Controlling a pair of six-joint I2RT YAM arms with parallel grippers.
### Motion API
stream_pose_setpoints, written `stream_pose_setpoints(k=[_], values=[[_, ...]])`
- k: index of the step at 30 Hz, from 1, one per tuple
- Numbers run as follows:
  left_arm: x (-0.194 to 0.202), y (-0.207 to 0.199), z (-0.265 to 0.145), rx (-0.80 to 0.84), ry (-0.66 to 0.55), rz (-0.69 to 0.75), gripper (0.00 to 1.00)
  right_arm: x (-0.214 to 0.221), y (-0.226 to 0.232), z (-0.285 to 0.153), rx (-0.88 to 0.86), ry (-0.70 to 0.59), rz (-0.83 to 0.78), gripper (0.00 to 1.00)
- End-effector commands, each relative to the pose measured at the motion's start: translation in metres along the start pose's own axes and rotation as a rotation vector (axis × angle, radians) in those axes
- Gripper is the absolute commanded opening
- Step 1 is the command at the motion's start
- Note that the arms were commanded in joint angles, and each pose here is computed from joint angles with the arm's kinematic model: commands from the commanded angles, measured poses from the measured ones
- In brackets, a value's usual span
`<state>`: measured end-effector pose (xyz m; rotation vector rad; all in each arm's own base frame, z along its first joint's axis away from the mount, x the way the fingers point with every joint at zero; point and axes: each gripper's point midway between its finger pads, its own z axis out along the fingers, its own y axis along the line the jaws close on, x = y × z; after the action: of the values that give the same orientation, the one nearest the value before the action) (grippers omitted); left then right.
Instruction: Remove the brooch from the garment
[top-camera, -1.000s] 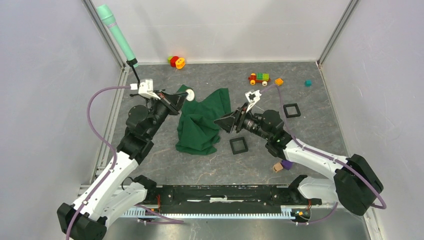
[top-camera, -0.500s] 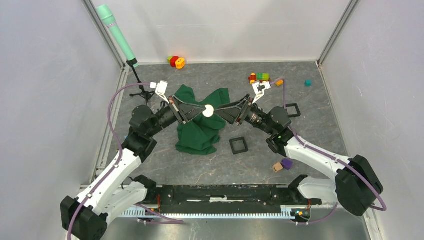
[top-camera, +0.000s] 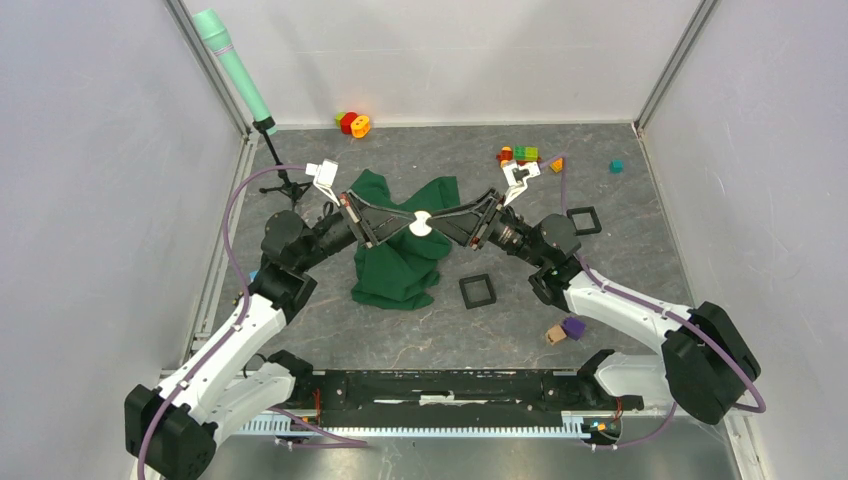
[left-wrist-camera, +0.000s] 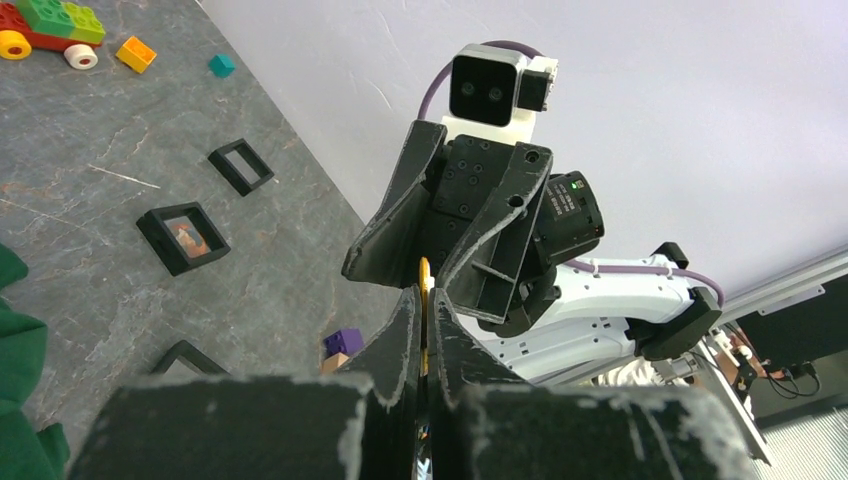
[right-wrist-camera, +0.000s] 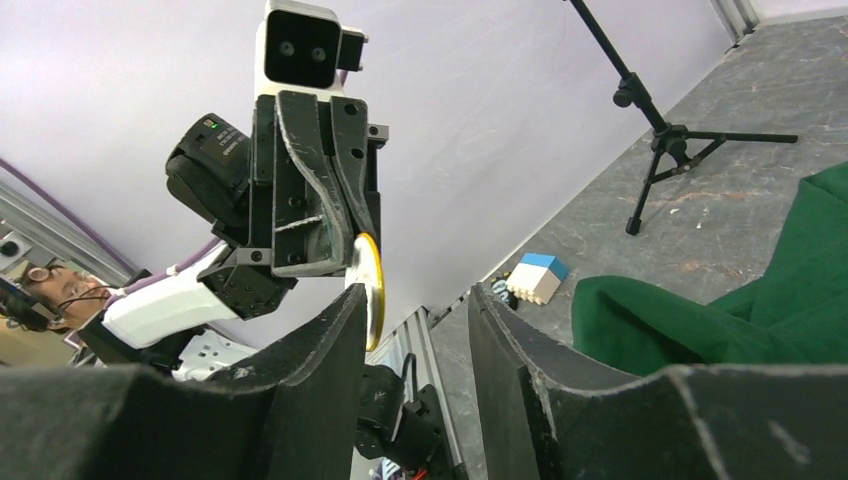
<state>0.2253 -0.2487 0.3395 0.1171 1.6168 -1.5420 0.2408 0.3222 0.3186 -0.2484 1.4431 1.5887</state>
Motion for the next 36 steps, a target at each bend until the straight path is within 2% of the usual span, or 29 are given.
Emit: stream_pose_setpoints(k=[1,6,19,36], values=[[-0.003,-0.013,0.001,0.056,-0.001,-0.012,0.02,-0.015,0.023,0.005,-0.091,-0.037,-0.023,0.48],[-0.004,-0.012,0.001,0.055,-0.002,-0.014,0.02,-0.018,0.032,0.000,-0.133,-0.067,-0.015,0.48],[-0.005,-0.015,0.002,0.066,-0.003,-0.022,0.02,-0.008,0.025,0.004,-0.124,-0.026,0.003,0.46],[-0.005,-0.015,0.004,0.069,0.005,-0.027,0.02,-0.002,0.023,0.010,-0.131,-0.007,0.004,0.35]])
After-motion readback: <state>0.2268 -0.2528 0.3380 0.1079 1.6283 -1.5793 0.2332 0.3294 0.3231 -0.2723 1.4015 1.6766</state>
